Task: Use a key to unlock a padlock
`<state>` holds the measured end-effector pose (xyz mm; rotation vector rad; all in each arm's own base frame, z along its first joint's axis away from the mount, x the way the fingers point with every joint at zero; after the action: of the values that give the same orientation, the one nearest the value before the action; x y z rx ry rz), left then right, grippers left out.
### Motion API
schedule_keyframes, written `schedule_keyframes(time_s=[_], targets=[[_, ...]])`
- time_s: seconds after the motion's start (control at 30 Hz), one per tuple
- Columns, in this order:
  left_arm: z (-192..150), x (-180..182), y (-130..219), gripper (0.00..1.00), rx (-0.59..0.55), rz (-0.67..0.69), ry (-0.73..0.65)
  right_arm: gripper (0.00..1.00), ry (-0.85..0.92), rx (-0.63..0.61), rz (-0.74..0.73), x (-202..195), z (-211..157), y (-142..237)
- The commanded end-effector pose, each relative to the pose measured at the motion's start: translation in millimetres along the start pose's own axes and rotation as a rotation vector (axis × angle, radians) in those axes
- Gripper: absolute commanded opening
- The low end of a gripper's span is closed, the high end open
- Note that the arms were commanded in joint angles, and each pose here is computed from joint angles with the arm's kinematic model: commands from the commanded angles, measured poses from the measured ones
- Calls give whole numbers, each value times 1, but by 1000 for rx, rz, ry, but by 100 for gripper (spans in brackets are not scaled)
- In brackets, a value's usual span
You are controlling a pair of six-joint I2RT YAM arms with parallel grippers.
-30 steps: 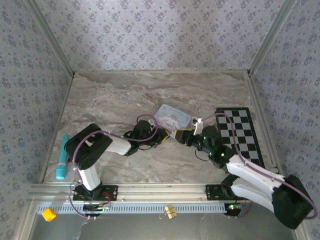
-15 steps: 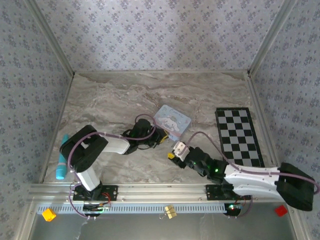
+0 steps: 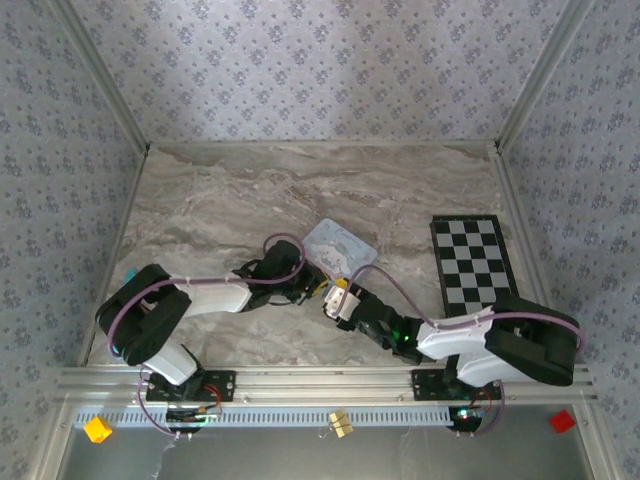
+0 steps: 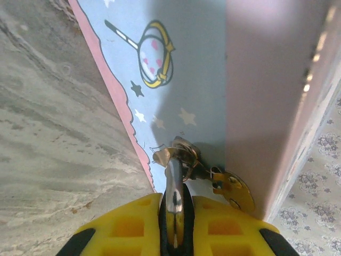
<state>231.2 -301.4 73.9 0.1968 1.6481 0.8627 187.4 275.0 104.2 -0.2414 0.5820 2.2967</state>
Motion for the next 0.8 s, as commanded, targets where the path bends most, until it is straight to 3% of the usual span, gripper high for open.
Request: schedule_keyframes(time_s=[0.0,0.27,0.77], targets=[[-4,14,4,0,-3,47,16,47,-7,-56,-15,0,18,-5],[-5,9,2,0,-4,25,7,37,-28,-14,-28,3,-4,-6],[-7,8,4,0,-4,20,0,30,-26,15,-92,-1,-18,-21]])
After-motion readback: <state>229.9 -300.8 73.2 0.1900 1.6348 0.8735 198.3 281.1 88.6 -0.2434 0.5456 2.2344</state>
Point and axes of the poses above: each hand's point on the last joint's axis, 136 mm out from that joint toward the fingers, its own y axis back along the fingers, its own x axis along the line the jaws close on, z = x × y, the point moved 2 cm from there along y, back along the fingers, and after that the axes turned 7 degrees about -y, right-handed, at the moved point
